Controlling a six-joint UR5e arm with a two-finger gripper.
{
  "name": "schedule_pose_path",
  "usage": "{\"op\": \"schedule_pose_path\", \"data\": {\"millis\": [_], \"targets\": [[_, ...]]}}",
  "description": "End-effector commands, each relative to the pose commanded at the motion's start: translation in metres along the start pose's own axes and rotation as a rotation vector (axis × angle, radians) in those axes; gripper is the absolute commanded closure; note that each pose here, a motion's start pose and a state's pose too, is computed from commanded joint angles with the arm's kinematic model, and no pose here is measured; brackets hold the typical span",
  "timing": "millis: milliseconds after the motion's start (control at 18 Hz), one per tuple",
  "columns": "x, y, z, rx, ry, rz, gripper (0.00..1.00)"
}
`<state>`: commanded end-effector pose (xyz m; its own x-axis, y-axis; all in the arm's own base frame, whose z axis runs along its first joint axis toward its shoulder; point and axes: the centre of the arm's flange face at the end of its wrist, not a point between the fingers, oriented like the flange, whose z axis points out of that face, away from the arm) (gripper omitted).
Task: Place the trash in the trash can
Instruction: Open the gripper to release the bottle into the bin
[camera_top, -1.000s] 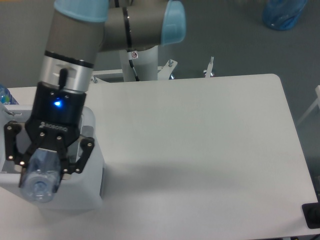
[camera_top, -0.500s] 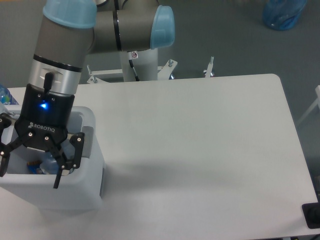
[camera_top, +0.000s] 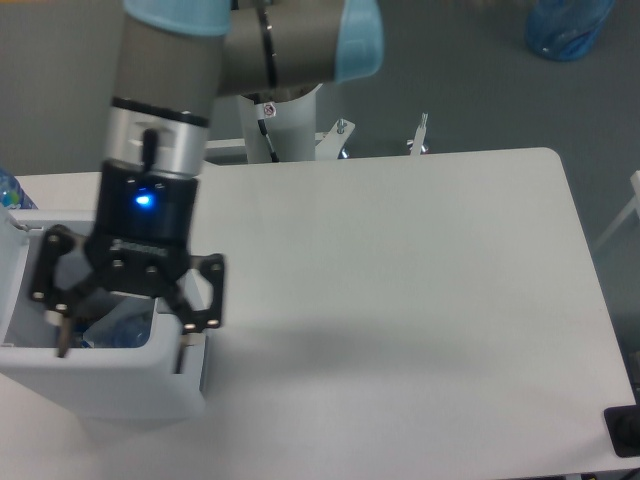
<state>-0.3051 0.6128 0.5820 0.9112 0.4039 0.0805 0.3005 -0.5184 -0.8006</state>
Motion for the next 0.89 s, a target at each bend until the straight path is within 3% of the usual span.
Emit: {"op": "schedule_pose_path", "data": {"millis": [222,444,556,889], "targets": [[-0.050,0.004,-0.017,-0.040,-0.132,0.142,0.00],[-0.084,0.017,-0.018,-0.154,-0.154,0.240,0.00],[-0.103,0.032,-0.024,-0.231,-0.212,0.324,0.00],[-0.122,0.070,-0.038,-0.429,-0.269,0.538,0.00]]}}
